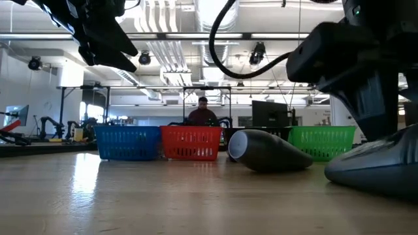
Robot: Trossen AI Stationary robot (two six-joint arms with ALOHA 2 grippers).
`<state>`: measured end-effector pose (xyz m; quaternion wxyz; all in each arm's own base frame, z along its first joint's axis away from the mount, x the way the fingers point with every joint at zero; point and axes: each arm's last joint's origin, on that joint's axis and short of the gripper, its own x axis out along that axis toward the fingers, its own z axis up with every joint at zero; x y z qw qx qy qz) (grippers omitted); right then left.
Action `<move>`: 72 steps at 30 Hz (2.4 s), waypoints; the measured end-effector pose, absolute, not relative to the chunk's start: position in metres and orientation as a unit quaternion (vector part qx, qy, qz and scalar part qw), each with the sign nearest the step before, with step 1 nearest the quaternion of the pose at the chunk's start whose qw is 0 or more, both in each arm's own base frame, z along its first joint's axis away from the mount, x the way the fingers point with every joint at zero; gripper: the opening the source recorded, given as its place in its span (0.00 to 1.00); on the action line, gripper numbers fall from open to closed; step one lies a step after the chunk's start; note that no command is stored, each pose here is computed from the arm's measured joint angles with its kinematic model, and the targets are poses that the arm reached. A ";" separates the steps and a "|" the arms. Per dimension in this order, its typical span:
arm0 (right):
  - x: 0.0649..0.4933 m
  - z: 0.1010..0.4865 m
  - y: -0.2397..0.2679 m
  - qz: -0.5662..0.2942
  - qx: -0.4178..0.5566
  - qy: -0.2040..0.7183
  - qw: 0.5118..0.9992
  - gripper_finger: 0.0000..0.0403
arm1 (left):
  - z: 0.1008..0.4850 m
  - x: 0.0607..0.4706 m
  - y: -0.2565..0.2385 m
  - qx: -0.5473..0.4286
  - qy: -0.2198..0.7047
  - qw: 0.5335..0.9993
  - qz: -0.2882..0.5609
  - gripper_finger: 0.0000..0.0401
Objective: Pick & Place Travel size toiletries
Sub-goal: Put the deodorant into the black basket
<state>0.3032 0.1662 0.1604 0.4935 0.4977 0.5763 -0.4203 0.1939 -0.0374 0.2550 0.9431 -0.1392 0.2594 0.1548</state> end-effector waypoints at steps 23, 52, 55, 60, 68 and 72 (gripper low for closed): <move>0.298 0.163 0.145 -0.367 0.445 0.542 0.611 0.50 | 0.243 0.192 -0.036 -0.149 0.269 0.936 0.168 0.76; 0.330 0.198 -0.013 -0.413 0.473 0.406 0.664 0.68 | 0.246 0.194 -0.036 -0.178 0.240 0.936 0.186 0.76; 0.328 0.205 -0.011 -0.397 0.463 0.409 0.679 0.72 | 0.246 0.194 -0.036 -0.178 0.240 0.936 0.186 0.76; 0.322 0.221 0.017 -0.304 0.407 0.455 0.732 0.77 | 0.245 0.193 -0.036 -0.176 0.242 0.936 0.186 0.76; 0.301 0.215 0.077 -0.245 0.425 0.558 0.669 0.76 | 0.244 0.193 -0.036 -0.175 0.244 0.936 0.186 0.76; 0.297 0.216 0.102 -0.233 0.453 0.556 0.657 0.74 | 0.243 0.193 -0.036 -0.173 0.246 0.935 0.186 0.76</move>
